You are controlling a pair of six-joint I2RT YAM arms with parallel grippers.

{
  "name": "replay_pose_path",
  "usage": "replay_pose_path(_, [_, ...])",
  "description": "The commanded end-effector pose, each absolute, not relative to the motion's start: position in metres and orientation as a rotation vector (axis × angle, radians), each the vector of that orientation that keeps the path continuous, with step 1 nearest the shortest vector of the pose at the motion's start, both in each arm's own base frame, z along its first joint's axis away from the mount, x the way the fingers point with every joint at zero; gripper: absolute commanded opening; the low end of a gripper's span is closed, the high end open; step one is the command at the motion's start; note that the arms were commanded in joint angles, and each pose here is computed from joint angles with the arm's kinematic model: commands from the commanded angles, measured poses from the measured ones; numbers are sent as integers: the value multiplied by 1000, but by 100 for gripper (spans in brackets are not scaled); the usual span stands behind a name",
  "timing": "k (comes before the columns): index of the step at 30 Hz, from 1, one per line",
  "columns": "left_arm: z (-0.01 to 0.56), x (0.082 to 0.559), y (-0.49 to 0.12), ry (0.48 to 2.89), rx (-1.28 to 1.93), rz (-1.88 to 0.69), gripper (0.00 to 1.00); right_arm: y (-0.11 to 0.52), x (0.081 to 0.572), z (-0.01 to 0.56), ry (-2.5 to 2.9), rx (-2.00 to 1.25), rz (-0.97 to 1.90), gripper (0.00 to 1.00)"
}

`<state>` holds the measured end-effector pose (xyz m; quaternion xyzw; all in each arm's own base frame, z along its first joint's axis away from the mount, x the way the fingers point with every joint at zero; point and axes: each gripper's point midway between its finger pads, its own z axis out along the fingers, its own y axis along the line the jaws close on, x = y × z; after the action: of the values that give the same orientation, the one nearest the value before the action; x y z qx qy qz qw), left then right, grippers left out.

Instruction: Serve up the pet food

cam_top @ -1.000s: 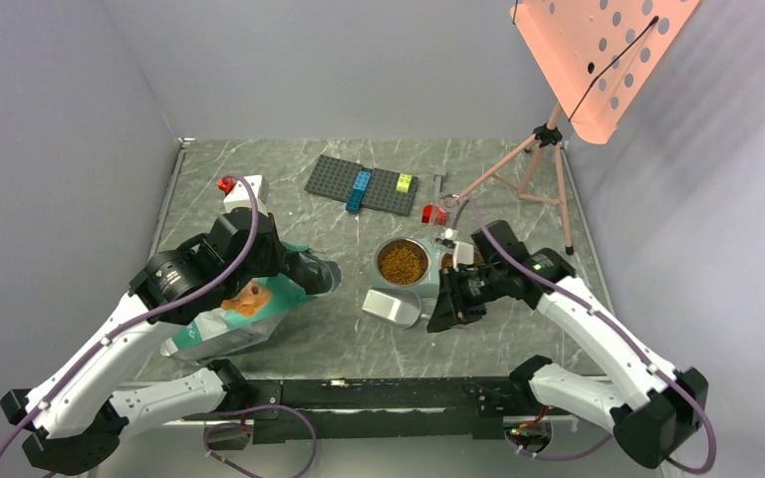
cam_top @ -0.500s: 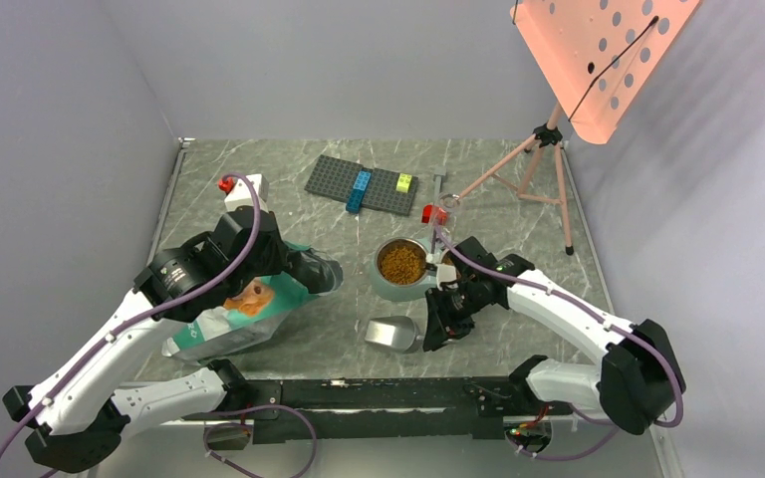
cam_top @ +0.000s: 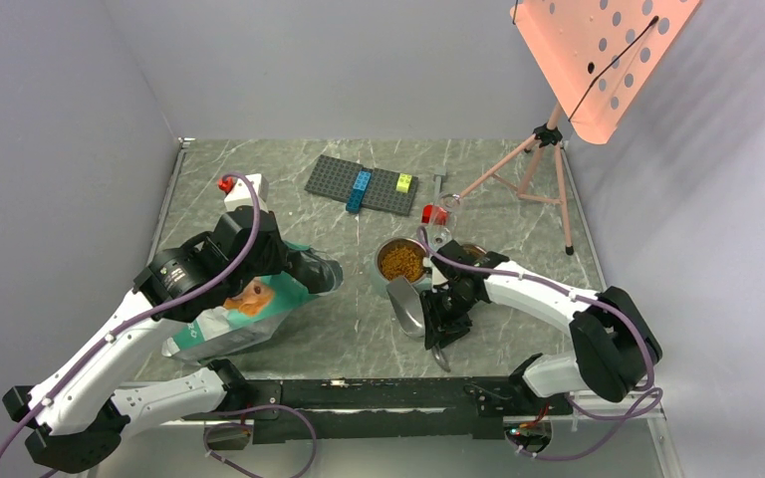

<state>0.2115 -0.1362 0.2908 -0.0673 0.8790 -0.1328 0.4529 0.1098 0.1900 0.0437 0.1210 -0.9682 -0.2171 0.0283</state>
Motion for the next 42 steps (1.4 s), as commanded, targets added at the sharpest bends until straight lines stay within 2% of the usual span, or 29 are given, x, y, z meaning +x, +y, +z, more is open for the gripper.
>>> replay_pose_path(1, [351, 228, -152, 1958, -238, -525, 0, 194, 121, 44, -3046, 391, -637, 45])
replay_pose_path(5, [350, 227, -152, 1958, -235, -525, 0, 197, 126, 52, -3090, 416, -630, 54])
replay_pose_path(10, [349, 228, -156, 1963, -229, -536, 0, 210, 147, 99, -3270, 563, -585, 65])
replay_pose_path(15, [352, 229, -162, 1967, -218, -558, 0, 225, 176, 145, -3473, 560, -675, 68])
replay_pose_path(18, [353, 228, -164, 1968, -209, -571, 0, 219, 190, 139, -3543, 431, -591, 70])
replay_pose_path(21, [353, 226, -164, 1972, -208, -582, 0, 216, 193, 120, -3544, 450, -513, 62])
replay_pose_path(22, [351, 225, -164, 1976, -206, -583, 0, 219, 193, 115, -3530, 485, -522, 53])
replay_pose_path(24, [350, 222, -163, 1981, -206, -586, 0, 230, 190, 107, -3487, 585, -551, 43])
replay_pose_path(29, [351, 219, -159, 1980, -209, -588, 0, 259, 186, 95, -3450, 785, -571, 40])
replay_pose_path(32, [352, 218, -156, 1979, -212, -581, 0, 258, 188, 74, -3450, 777, -409, 22])
replay_pose_path(38, [354, 216, -152, 1975, -215, -574, 0, 273, 172, 45, -3376, 1012, -189, 20])
replay_pose_path(42, [356, 216, -152, 1970, -220, -574, 0, 301, 147, 45, -3266, 1166, -336, 20])
